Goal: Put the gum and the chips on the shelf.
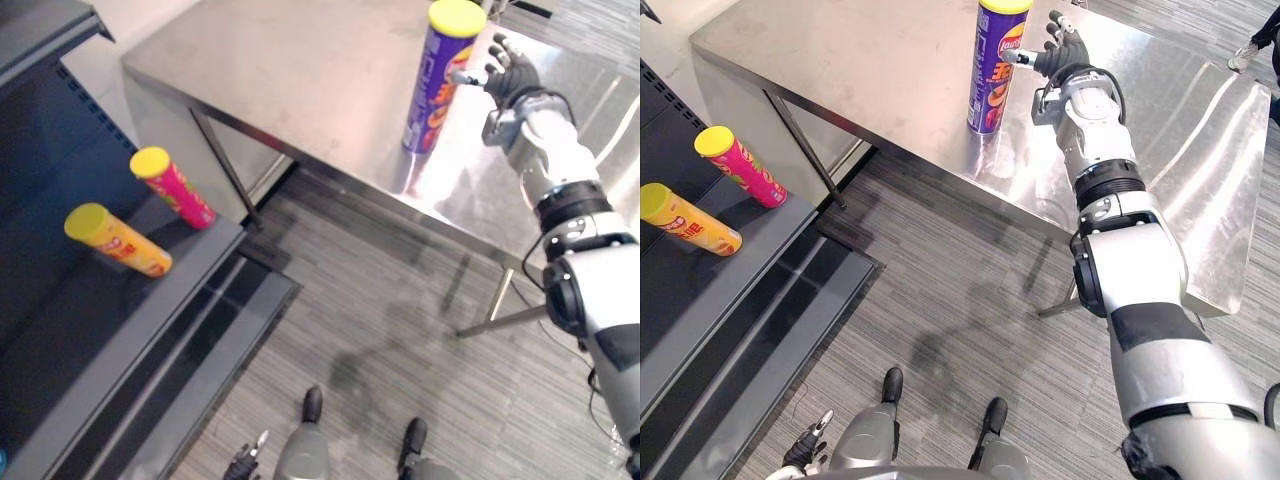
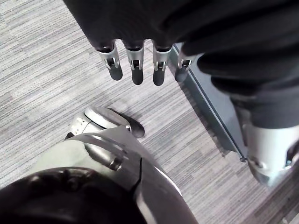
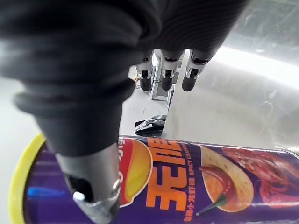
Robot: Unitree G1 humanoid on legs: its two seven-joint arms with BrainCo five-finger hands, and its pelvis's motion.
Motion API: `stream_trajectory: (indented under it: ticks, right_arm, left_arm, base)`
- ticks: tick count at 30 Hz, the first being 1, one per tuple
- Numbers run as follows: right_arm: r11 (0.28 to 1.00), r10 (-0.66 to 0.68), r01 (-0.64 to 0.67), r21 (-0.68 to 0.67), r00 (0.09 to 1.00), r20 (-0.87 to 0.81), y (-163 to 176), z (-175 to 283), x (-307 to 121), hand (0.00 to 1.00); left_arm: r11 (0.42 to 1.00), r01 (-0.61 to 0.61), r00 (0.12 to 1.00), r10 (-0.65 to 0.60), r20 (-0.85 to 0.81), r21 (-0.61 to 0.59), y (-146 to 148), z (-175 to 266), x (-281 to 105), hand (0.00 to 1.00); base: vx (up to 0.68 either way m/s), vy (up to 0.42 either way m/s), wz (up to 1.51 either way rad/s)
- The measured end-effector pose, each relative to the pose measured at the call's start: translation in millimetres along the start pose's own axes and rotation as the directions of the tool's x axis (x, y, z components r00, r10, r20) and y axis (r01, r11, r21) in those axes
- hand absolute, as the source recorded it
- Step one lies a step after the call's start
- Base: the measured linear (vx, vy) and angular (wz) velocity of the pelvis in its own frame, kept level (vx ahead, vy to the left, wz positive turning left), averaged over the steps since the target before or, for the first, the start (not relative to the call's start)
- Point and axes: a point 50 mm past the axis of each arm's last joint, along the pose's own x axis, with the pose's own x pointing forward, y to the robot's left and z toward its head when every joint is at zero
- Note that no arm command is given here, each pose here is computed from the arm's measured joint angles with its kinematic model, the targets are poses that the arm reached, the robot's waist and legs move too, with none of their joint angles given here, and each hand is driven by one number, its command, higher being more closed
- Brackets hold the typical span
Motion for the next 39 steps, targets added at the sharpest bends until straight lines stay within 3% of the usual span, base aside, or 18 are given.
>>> stream_trajectory:
  ticks: [29, 39]
  right_arm:
    - [0.998, -0.008, 0.009, -0.058, 1.000, 0.005, 0.9, 10.6, 2.8, 0.00]
    - [0.999, 0.012, -0.009, -0.050, 0.998, 0.062, 12.2, 34.3, 5.8, 0.00]
  left_arm:
    - [0.999, 0.022, 0.999, -0.023, 0.044, 0.032, -6.2, 17.7, 5.6, 0.00]
    - [0.999, 0.024, 0.997, -0.026, 0.069, 0.031, -11.8, 27.4, 8.8, 0.00]
  base:
    - [-0.01, -0.007, 0.03]
    - [0.00, 0.000, 0.00]
